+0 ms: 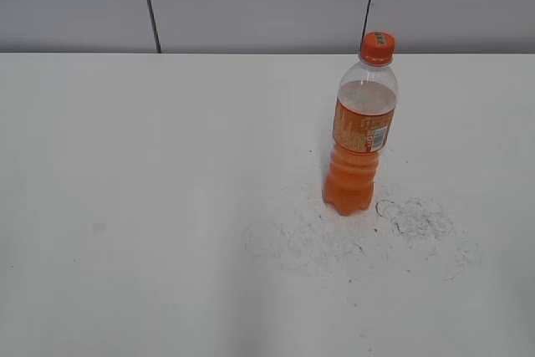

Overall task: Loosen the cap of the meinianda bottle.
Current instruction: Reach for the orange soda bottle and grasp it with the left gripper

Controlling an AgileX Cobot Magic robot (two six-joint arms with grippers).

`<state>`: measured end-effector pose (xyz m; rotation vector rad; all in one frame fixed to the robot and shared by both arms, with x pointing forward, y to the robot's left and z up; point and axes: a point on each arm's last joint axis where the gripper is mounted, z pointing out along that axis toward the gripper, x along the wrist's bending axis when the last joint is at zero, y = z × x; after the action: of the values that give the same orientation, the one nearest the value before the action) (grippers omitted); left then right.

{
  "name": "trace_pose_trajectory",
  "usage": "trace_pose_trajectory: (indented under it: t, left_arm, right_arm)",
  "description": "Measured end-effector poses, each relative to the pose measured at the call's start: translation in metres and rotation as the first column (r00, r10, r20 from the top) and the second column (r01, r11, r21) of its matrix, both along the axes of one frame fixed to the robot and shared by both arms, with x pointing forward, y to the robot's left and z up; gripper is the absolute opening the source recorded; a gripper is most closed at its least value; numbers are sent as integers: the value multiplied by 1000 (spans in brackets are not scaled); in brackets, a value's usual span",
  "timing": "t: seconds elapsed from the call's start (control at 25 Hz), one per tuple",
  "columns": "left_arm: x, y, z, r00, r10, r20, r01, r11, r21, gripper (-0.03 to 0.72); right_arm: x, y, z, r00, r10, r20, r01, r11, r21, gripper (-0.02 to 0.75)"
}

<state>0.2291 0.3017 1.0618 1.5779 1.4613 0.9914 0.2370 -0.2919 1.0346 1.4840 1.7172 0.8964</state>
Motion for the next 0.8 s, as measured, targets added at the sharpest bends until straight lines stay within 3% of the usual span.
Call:
trace_pose_trajectory:
  t: [0.48,0.8]
  left_arm:
    - [1,0,1,1000,0,0,0,1000,0,570]
    - [49,-1,40,992,3,123,-4,1000,6,570]
  right_arm:
    - [0,0,0,1000,0,0,0,1000,0,504]
    - [0,0,0,1000,0,0,0,1000,0,504]
